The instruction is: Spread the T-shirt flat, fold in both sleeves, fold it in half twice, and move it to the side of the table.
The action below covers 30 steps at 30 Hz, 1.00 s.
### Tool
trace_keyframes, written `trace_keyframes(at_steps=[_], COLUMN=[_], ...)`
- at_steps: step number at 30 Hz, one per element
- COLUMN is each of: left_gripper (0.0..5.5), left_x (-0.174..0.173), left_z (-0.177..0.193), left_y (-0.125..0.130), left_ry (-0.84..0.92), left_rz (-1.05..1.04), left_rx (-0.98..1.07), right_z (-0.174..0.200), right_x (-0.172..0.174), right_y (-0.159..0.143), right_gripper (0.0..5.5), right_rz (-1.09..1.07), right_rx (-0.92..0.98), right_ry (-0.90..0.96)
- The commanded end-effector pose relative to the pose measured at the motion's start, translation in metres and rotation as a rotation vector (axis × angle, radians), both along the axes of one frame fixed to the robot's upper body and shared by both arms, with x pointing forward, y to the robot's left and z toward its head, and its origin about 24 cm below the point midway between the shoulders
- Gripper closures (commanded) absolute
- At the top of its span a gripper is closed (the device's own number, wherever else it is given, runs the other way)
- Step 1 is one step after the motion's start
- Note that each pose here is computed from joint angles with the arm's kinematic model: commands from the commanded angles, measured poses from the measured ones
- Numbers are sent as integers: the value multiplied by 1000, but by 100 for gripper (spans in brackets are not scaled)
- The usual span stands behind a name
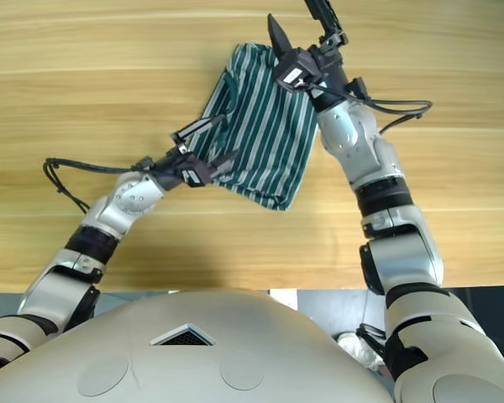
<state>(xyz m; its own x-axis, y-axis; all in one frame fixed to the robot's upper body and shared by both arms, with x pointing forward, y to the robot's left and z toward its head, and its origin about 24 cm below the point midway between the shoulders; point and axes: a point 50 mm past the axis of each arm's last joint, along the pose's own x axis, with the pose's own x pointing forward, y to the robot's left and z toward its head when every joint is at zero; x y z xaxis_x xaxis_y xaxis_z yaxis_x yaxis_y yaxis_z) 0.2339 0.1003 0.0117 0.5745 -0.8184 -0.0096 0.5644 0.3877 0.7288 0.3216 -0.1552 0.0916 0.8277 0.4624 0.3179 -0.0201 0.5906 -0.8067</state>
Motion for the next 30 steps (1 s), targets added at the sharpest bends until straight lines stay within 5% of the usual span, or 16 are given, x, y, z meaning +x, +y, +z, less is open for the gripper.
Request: trace_keyframes(at_steps=[1, 12, 21, 26, 30], left_gripper=[189, 189, 189, 189, 189], left_x=[5, 18, -9, 28, 41], left_z=[-3, -20, -45, 28, 56], left_y=[11, 64, 75, 80, 40], left_ry=[15, 74, 206, -111, -187], left_rz=[69, 479, 581, 613, 389], left_rx=[58, 84, 54, -251, -302], right_z=[3, -4, -5, -15, -28], right_x=[6, 3, 3, 7, 4], right_y=[0, -4, -14, -27, -27], right_gripper=[240, 240, 240, 240, 240], right_rz=[-20, -34, -76, -188, -210], right_rx=[2, -2, -51, -126, -165], right_ry=[-13, 8, -3, 10, 30])
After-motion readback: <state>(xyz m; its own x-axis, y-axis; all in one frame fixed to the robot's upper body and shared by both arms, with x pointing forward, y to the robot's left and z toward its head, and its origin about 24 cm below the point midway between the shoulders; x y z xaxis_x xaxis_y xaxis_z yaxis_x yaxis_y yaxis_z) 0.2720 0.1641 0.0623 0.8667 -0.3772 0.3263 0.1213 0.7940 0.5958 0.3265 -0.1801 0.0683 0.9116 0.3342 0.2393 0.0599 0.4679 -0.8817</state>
